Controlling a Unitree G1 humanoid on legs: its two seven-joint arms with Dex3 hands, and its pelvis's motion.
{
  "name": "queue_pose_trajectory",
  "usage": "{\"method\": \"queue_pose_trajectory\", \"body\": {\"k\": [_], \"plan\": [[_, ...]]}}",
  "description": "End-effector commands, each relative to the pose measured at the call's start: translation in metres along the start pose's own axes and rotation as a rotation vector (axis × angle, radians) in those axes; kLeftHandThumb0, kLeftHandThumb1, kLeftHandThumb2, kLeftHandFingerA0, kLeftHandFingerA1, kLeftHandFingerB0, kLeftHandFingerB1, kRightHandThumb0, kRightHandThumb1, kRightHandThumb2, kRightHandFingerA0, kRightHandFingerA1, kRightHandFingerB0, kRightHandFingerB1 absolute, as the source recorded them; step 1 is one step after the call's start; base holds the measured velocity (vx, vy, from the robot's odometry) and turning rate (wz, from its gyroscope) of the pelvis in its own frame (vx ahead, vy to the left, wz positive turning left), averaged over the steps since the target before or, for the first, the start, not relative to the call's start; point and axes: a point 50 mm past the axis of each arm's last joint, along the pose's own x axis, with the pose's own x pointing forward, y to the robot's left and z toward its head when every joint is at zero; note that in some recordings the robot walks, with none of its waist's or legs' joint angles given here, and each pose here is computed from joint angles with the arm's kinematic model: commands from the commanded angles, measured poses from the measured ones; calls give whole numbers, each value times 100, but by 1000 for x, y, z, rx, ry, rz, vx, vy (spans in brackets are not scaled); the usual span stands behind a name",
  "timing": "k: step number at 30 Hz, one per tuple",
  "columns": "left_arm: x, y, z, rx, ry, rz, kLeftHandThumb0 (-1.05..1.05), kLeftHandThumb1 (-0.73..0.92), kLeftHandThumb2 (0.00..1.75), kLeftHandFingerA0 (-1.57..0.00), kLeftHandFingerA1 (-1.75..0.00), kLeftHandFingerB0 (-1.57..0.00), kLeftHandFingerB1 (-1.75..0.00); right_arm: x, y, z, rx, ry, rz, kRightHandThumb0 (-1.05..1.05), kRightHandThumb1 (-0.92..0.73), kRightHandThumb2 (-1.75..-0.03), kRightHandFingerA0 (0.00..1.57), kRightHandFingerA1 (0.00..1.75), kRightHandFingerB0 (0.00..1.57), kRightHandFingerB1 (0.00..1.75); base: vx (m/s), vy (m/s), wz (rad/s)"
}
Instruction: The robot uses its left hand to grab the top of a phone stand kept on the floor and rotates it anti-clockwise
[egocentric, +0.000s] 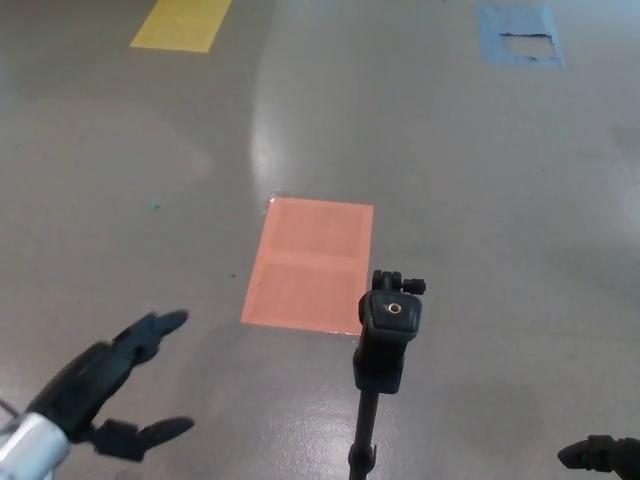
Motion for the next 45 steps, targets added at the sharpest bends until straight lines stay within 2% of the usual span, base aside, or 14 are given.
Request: {"method": "queue_pose_trajectory", "body": {"k": [1, 2, 3, 4, 5, 7, 18, 19, 20, 21, 31, 40, 41, 45], "plan": [[-31, 21, 140, 84, -652, 10, -66, 42, 78, -4, -36, -1, -23, -3, -11, -4, 31, 0, -52, -51, -78, -63, 59, 41, 19, 29, 0, 0, 0], [-32, 21, 144, 97, -664, 9, -66, 42, 78, -4, -36, -1, -23, -3, -11, -4, 29, 0, -52, -51, -78, -63, 59, 41, 19, 29, 0, 0, 0], [-34, 21, 149, 110, -683, 9, -68, 43, 80, -4, -35, -2, -25, -4, -12, -4, 28, 2, -52, -38, -56, -100, 49, 62, 6, 44, 0, 0, 0], [-36, 21, 153, 118, -695, 9, -68, 43, 80, -4, -35, -2, -25, -4, -12, -4, 27, 3, -52, -38, -56, -100, 49, 62, 6, 44, 0, 0, 0], [-38, 21, 159, 125, -717, 5, -67, 42, 80, -4, -34, -3, -24, -3, -12, -3, 31, 4, -51, -50, -78, -63, 58, 41, 20, 29, 0, 0, 0], [-40, 21, 165, 135, -743, -3, -68, 54, 57, -9, -28, -3, -25, -3, -12, -3, 36, 6, -48, -50, -79, -64, 58, 41, 18, 28, 0, 0, 0], [-48, 16, 200, 221, -858, -22, -75, 38, 71, -5, -29, -1, -17, -4, -14, -2, 22, 5, -31, -54, -77, -63, 55, 41, 18, 29, 0, 0, 0], [-48, 16, 202, 228, -862, -26, -76, 38, 72, -6, -29, -1, -15, -4, -14, -2, 25, 1, -28, -41, -55, -100, 46, 62, 3, 43, 0, 0, 0], [-48, 15, 203, 232, -865, -29, -76, 38, 72, -6, -29, -1, -15, -5, -14, -2, 27, -2, -26, -41, -55, -100, 46, 62, 3, 43, 0, 0, 0], [-48, 14, 206, 240, -869, -33, -80, 42, 67, -6, -29, -2, -18, -5, -15, -2, 29, -4, -23, -55, -78, -63, 56, 41, 17, 28, 0, 0, 0], [-44, 8, 217, 271, -879, -57, -81, 43, 77, -6, -27, -4, -16, -5, -16, -1, 34, -7, -23, -60, -63, -88, 50, 54, 14, 41, 0, 0, 0], [-36, 3, 221, 277, -881, -64, -77, 41, 72, -9, -37, -7, -25, -4, -16, 0, 8, 16, -16, -53, -79, -63, 57, 38, 18, 28, 0, 0, 0], [-34, 1, 221, 271, -880, -45, -35, 19, 83, 0, -48, 0, -49, -3, -16, 1, 5, 21, -14, -50, -80, -63, 58, 41, 19, 29, 0, 0, 0], [-29, -2, 222, 271, -865, -25, -33, 21, 83, 0, -48, 0, -48, -4, -17, 1, 12, 7, -21, -50, -79, -64, 57, 41, 19, 29, 0, 0, 0]]}}
